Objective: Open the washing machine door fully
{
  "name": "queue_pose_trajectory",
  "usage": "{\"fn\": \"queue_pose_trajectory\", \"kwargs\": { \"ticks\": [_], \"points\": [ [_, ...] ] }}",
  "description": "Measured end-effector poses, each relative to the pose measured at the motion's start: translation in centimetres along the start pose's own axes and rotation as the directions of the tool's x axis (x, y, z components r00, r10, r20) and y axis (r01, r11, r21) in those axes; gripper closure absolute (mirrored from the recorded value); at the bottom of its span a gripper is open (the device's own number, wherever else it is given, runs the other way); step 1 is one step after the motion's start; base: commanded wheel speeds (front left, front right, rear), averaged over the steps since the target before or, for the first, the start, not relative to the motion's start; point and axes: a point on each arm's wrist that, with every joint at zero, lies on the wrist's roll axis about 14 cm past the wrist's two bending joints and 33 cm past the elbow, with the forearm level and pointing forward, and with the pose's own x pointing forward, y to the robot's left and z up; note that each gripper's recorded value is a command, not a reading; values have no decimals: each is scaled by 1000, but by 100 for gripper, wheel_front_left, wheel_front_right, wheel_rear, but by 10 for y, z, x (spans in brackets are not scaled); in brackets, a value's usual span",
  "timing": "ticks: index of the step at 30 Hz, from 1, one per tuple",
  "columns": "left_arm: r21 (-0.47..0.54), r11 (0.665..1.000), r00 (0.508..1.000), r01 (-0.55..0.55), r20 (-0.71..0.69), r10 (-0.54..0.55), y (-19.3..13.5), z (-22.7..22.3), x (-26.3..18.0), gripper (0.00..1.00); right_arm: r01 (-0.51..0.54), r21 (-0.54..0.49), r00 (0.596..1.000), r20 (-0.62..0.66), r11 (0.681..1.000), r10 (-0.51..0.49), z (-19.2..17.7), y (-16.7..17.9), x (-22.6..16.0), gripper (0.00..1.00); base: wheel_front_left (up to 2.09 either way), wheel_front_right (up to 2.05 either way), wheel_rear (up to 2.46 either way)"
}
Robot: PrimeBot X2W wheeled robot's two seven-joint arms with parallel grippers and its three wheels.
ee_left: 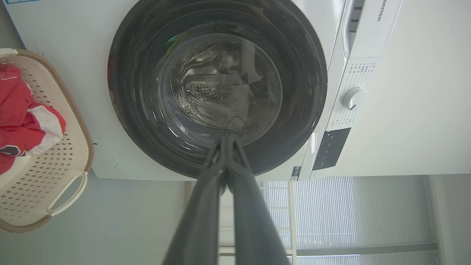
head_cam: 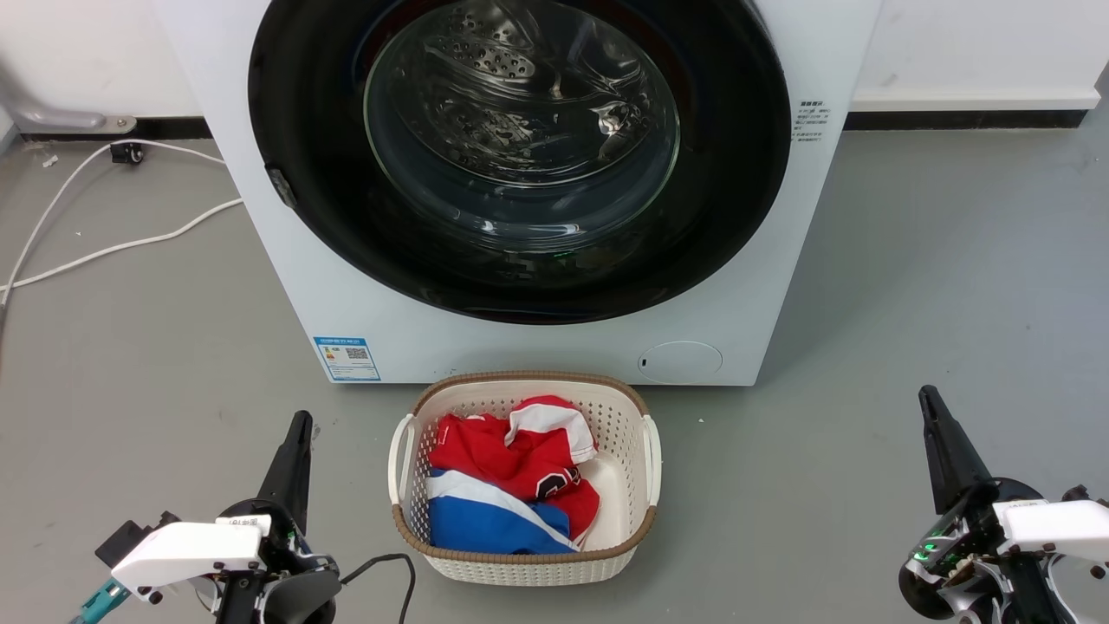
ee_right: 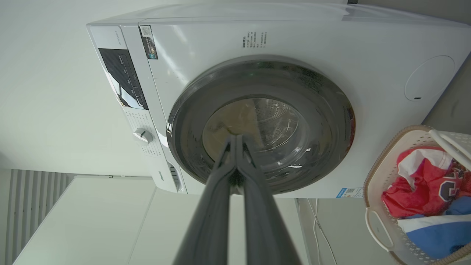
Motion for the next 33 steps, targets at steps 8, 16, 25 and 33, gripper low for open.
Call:
{"fn": "queue_pose_trajectory", "kwargs": {
  "ticks": [8, 16, 25, 33],
  "points": [
    [0, 1000, 1000, 0, 0, 0, 0, 0, 0, 100, 0, 0, 1000, 0, 1000, 0, 0, 0, 0, 100, 0, 0, 0],
    [-1, 1000, 1000, 0, -2, 0, 0, 0, 0, 100, 0, 0, 1000, 0, 1000, 0, 0, 0, 0, 100, 0, 0, 0],
    [0, 1000, 1000, 0, -1, 0, 0, 0, 0, 100, 0, 0, 1000, 0, 1000, 0, 0, 0, 0, 100, 0, 0, 0],
    [-1, 1000, 1000, 0, -2, 0, 0, 0, 0, 100, 0, 0, 1000, 0, 1000, 0, 0, 0, 0, 100, 0, 0, 0]
  ]
}}
